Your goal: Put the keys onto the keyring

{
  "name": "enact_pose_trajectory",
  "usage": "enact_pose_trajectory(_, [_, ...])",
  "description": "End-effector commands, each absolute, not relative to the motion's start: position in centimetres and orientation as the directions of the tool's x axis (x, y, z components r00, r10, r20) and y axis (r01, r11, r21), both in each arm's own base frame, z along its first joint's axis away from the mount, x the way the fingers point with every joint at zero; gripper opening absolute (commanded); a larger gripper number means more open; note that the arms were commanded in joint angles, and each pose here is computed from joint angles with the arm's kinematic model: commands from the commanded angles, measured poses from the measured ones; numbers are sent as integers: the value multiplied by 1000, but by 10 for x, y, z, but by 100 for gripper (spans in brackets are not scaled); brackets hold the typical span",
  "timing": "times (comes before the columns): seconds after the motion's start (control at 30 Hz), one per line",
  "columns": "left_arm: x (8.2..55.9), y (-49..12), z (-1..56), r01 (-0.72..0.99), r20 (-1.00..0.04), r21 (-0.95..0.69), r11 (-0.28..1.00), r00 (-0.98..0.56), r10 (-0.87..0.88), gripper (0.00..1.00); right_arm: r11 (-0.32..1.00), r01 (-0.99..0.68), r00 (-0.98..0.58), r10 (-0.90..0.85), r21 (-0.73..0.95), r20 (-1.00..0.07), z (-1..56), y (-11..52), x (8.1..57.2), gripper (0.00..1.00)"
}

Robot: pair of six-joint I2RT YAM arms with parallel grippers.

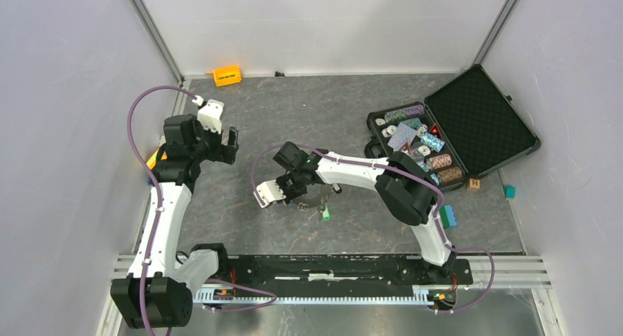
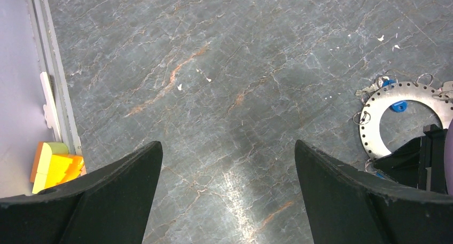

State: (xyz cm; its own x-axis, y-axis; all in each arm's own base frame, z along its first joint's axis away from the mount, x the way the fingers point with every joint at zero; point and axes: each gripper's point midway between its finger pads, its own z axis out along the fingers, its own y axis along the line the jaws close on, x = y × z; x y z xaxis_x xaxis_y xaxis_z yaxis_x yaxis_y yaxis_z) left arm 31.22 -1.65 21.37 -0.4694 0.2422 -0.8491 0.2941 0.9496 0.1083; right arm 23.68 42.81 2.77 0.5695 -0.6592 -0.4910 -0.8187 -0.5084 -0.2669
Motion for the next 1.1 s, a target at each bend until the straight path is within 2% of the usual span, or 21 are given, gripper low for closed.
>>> enact_pose_trajectory(0.0, [315,-18,226,292,-872,99,951,-435,224,100,-525,-804,587,-621,-280,-519,38,440,235,10])
enact_pose_trajectory(0.3, [315,-20,223,303,-866,93,948,-444,227,100,-505,-825,544,-586,-255,-601,57,447,229,0])
enact_pose_trajectory(0.67, [316,-23,221,322,-864,84,943,-448,230,100,-419,-900,332,-471,-124,-817,105,444,231,0])
enact_pose_trajectory(0.9, [315,-32,216,379,-860,69,923,-446,247,100,-375,-924,236,-407,-74,-882,126,435,230,0])
enact_pose_trajectory(1.07, [305,-57,214,522,-874,32,853,-399,277,99,-348,-935,200,-368,-65,-908,148,426,229,0])
